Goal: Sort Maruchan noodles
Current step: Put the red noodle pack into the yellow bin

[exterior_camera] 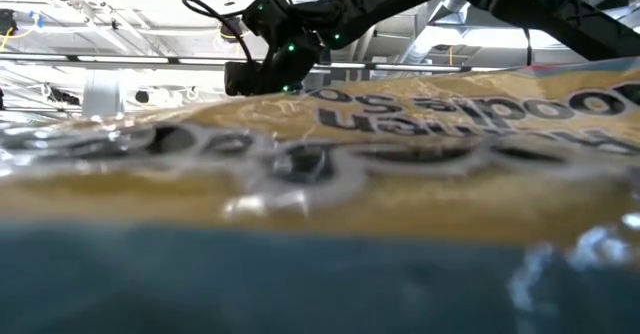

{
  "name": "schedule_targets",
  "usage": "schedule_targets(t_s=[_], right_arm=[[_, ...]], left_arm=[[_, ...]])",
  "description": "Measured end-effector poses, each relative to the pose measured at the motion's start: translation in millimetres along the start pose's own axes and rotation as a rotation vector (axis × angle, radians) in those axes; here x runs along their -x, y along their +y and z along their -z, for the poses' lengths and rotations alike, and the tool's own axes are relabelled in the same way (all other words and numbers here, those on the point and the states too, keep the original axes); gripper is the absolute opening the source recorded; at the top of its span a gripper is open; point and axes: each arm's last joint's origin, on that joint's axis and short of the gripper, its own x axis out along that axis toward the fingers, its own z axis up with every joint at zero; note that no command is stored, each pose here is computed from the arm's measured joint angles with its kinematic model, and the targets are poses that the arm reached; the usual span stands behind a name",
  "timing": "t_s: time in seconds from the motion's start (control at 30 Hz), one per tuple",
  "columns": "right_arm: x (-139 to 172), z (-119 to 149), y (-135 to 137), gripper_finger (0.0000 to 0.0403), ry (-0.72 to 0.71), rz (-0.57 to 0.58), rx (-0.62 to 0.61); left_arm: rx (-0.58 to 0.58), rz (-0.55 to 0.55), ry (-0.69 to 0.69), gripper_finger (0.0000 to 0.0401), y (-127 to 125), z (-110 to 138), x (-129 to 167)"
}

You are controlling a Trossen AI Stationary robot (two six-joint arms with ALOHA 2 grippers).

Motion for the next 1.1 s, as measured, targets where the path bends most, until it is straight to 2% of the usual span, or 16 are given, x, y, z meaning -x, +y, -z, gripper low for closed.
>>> schedule_targets(t_s=[0.5,0.7,0.9,1.0,1.1], right_arm=[[7.9,-12.0,11.2,0.0084,-0.003,-0.04,0.035],[10.0,-13.3,9.2,0.0106,0.006,-0.037,-0.053],[23.6,-18.0,-12.8,0.0109,0.004,-0.004,-0.115],[33.2,-19.9,-24.4,0.0109,-0.011,-0.039,-0.189],[40.2,-21.0,-28.0,0.0109,-0.061,-0.13,-0.277]], left_arm=[[0.001,0.0,0.0,0.0,0.0,0.0,0.1],[0.016,0.0,0.0,0.0,0.0,0.0,0.1],[0.019,0.0,-0.001,0.0,0.0,0.0,0.1],[0.019,0.0,-0.001,0.0,0.0,-0.1,0.1],[0.019,0.0,-0.001,0.0,0.0,-0.1,0.1]])
